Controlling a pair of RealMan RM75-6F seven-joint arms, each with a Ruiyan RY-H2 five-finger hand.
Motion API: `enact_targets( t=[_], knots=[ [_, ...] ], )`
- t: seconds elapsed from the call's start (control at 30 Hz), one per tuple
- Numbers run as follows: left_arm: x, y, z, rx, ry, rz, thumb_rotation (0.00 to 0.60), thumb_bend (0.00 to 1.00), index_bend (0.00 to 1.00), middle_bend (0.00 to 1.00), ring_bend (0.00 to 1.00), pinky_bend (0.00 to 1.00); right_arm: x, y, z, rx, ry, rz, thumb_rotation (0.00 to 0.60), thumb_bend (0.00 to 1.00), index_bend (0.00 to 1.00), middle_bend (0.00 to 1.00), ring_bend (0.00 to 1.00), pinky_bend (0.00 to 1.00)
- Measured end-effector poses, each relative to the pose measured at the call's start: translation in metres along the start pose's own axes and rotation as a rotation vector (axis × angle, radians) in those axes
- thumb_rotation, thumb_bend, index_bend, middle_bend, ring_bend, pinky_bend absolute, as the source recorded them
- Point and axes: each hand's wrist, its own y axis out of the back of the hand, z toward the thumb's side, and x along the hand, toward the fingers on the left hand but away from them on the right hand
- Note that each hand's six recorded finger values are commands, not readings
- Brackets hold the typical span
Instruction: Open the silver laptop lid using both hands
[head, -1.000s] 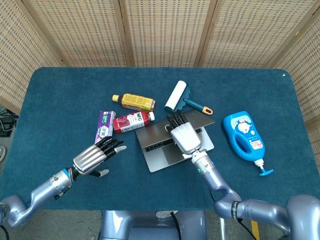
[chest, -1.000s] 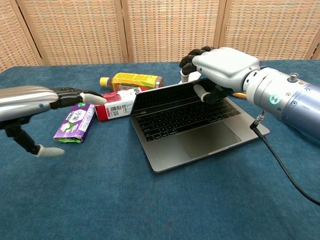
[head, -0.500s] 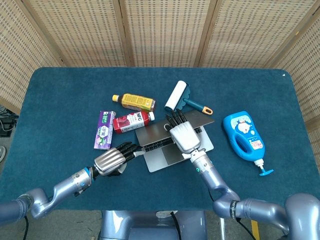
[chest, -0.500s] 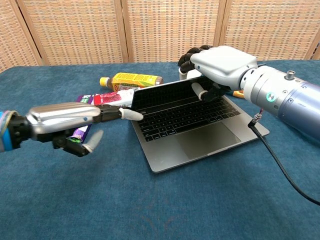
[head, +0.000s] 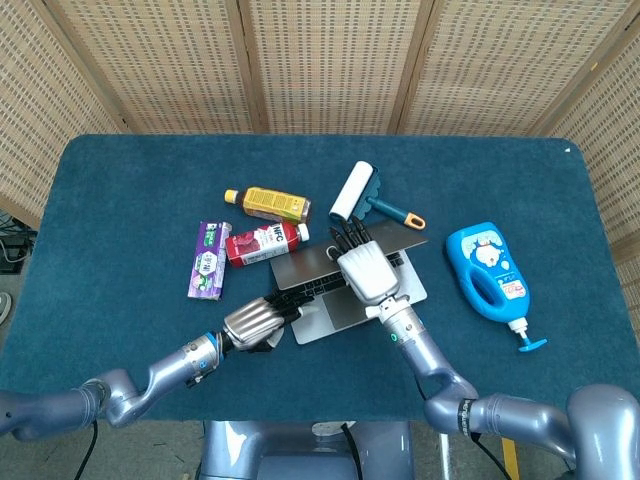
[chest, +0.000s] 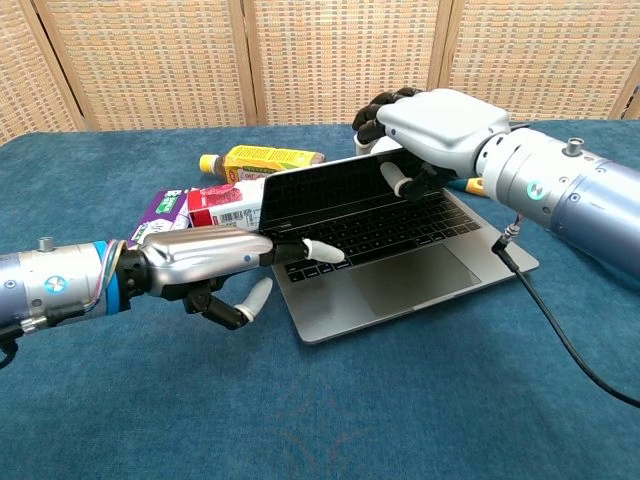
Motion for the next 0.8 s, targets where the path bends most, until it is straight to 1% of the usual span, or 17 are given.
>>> enact_targets(
  t=[0.1, 0.3, 0.43, 0.57, 0.7, 0.8],
  knots=[
    [0.007, -0.001, 0.002, -0.013, 0.002, 0.0, 0.6, 0.86, 0.02, 0.0, 0.01, 0.02, -0.003, 0.002, -0.005, 0.026, 0.0, -0.012, 0.6, 0.83, 0.46, 0.22, 0.07, 0.02],
    [0.013, -0.008, -0.001, -0.011, 0.009, -0.027, 0.6, 0.87, 0.04, 0.0, 0.03, 0.03, -0.004, 0.0, -0.011, -0.036, -0.019, 0.01, 0.6, 0.83, 0.46, 0.22, 0.07, 0.03],
    [0.018, -0.013, -0.003, -0.004, 0.011, -0.042, 0.6, 0.87, 0.05, 0.0, 0.03, 0.04, -0.003, -0.001, -0.013, -0.051, -0.021, 0.017, 0.6, 0.82, 0.46, 0.23, 0.07, 0.03],
    [0.023, -0.018, 0.002, -0.012, -0.002, -0.045, 0.6, 0.87, 0.07, 0.0, 0.05, 0.04, -0.003, -0.001, -0.012, -0.084, -0.025, 0.021, 0.6, 0.82, 0.46, 0.23, 0.07, 0.03],
    [0.029, -0.025, 0.006, 0.001, -0.017, -0.056, 0.6, 0.87, 0.07, 0.0, 0.05, 0.04, -0.003, 0.001, -0.011, -0.119, -0.029, 0.025, 0.6, 0.82, 0.46, 0.23, 0.07, 0.03],
    [0.033, -0.029, 0.009, 0.008, -0.022, -0.062, 0.6, 0.87, 0.08, 0.0, 0.05, 0.04, -0.003, 0.003, -0.011, -0.12, -0.03, 0.025, 0.6, 0.81, 0.46, 0.23, 0.07, 0.03]
  ],
)
